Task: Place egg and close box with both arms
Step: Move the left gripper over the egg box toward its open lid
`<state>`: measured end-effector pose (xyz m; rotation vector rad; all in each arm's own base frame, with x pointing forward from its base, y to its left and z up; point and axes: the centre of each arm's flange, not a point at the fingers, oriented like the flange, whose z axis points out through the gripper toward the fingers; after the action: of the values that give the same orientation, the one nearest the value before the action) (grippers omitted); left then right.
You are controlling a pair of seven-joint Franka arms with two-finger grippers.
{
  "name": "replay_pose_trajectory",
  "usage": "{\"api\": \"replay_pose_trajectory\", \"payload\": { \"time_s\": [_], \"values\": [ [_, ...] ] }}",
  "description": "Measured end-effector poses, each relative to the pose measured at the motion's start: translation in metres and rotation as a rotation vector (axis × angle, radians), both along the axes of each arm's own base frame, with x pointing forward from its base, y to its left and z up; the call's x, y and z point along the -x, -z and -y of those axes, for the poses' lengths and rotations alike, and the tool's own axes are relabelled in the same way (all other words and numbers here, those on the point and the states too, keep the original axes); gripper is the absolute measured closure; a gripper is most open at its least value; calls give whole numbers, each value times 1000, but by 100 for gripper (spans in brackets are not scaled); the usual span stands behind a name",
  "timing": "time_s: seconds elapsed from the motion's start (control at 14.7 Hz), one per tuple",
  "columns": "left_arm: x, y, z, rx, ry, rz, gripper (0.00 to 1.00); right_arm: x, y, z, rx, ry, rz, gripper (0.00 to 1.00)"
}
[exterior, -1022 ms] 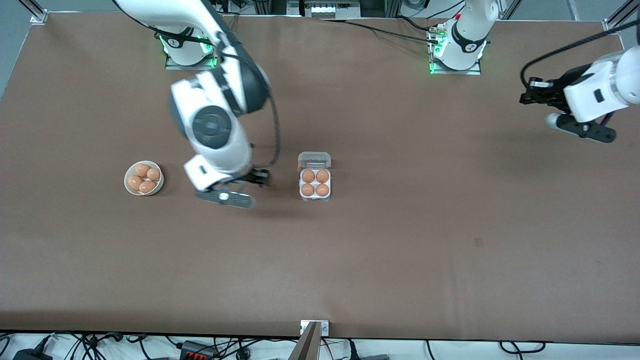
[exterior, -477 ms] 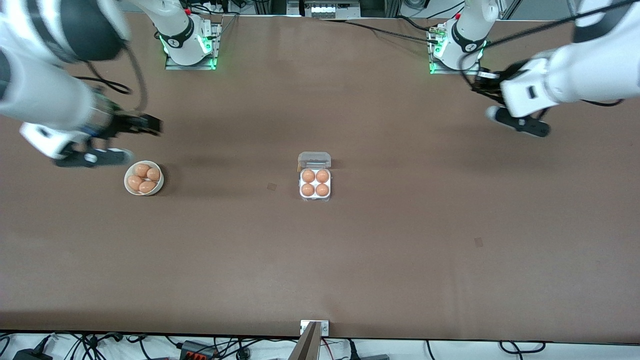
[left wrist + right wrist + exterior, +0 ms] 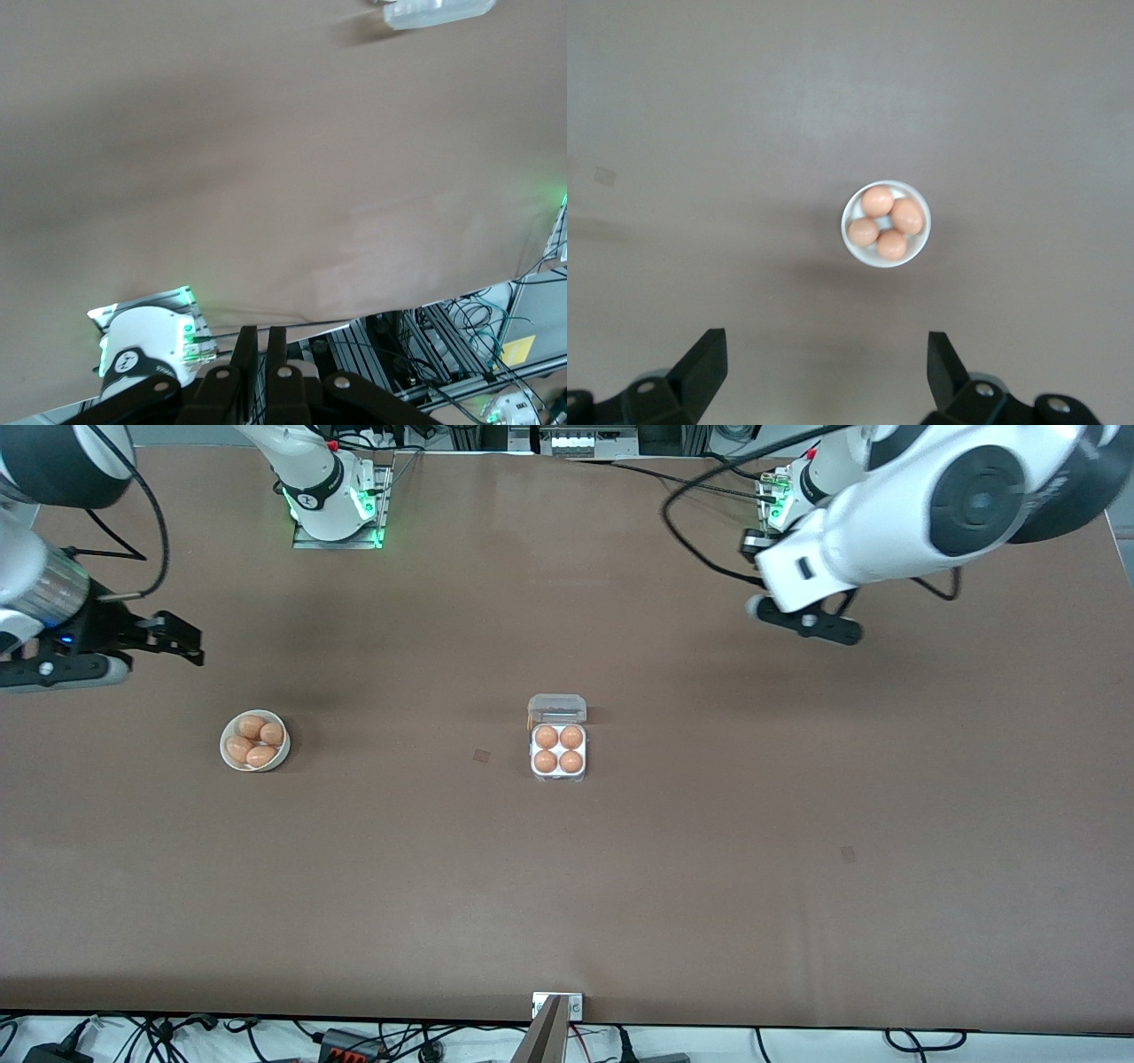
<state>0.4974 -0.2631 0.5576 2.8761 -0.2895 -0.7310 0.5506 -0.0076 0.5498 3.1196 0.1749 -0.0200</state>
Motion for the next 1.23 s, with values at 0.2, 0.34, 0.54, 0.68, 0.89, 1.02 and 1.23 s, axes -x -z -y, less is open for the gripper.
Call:
{"api": "replay_pose_trajectory", "payload": {
  "time_s": [0.2,0.34,0.54,0.68,0.89,1.02,1.23],
  "values": [
    [9,19,59,-42,-11,-13,88,3,-42,42,-2,49,28,0],
    [15,35,98,-52,-24,1,88,4,-48,50,-2,55,19,0],
    [12,58,134,-25,-75,22,88,2,-37,34,-4,28,-39,0],
    [14,70,150,-17,-91,18,88,1,-34,22,-3,8,-48,0],
    [18,88,175,-1,-96,37,88,0,-36,19,-7,5,-44,0],
    [14,105,185,6,-103,41,88,0,-35,24,-17,15,-44,0],
    [4,141,193,3,-121,43,88,0,-34,32,-19,31,-47,0]
  ]
}}
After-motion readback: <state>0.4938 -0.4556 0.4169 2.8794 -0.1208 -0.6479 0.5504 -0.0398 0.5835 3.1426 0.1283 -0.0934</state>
